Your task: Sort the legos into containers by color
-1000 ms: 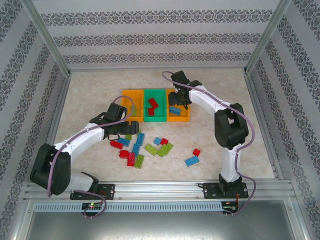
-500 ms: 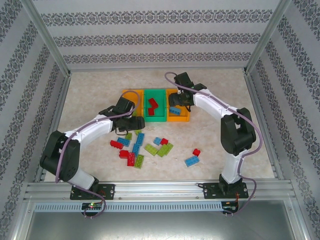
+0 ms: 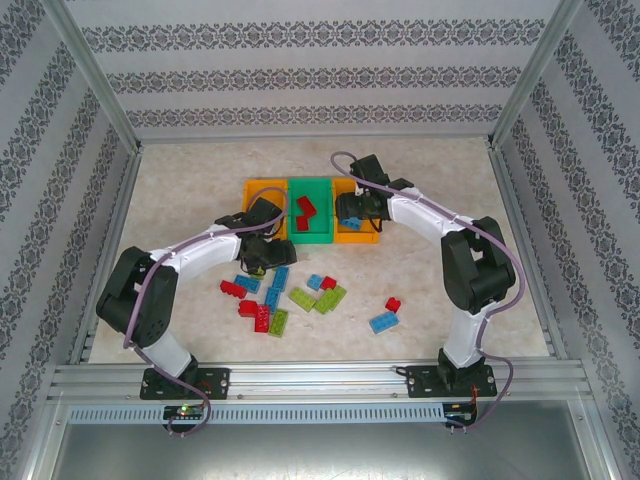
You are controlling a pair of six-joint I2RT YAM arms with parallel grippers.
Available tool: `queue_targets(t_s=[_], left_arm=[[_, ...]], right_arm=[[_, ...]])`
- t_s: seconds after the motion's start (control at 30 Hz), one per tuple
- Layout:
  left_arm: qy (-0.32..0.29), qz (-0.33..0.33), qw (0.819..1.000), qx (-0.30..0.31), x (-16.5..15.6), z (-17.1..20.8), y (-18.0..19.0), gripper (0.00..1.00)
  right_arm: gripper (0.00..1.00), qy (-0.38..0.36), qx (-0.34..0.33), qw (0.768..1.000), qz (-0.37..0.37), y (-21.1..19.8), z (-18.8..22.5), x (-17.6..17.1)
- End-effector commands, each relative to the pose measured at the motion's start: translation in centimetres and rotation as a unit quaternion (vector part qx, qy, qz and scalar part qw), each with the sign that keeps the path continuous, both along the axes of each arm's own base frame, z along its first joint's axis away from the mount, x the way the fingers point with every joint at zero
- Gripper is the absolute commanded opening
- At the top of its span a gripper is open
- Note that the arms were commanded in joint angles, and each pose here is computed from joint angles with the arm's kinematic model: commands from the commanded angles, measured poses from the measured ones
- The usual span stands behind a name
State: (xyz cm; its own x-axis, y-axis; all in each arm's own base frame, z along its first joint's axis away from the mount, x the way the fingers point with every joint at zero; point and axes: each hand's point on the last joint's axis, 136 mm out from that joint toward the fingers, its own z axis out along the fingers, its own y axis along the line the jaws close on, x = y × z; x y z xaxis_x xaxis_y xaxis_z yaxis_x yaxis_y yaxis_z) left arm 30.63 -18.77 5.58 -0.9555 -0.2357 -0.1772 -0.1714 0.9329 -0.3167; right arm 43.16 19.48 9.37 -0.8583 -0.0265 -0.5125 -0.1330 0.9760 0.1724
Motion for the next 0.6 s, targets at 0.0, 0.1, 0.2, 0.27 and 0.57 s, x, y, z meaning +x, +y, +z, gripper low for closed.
queue_targets(t_s=[0.0, 0.1, 0.2, 0.27, 0.57], left_arm=[[0.013, 0.015, 1.0, 0.023, 0.1, -0.1, 0.3, 0.7], [0.018, 0.014, 0.999, 0.033, 0.3, -0.3, 0.4, 0.68], [0.025, 0.011, 0.999, 0.037, 0.4, -0.7, 0.3, 0.67], [0.028, 0.01, 0.999, 0.043, 0.4, -0.9, 0.4, 0.67], [0.036, 0.003, 0.998, 0.054, 0.5, -1.7, 0.6, 0.64]], right_arm=[[0.74, -0.013, 0.033, 0.999, -0.008, -0.3, 1.0, 0.3], [0.74, -0.011, 0.041, 0.999, -0.012, -0.9, 0.6, 0.2], [0.75, -0.01, 0.048, 0.999, -0.017, -1.4, 0.4, 0.1], [0.75, -0.009, 0.052, 0.998, -0.019, -1.8, 0.4, 0.0], [0.75, -0.01, 0.065, 0.997, -0.028, -2.6, 0.4, -0.1]])
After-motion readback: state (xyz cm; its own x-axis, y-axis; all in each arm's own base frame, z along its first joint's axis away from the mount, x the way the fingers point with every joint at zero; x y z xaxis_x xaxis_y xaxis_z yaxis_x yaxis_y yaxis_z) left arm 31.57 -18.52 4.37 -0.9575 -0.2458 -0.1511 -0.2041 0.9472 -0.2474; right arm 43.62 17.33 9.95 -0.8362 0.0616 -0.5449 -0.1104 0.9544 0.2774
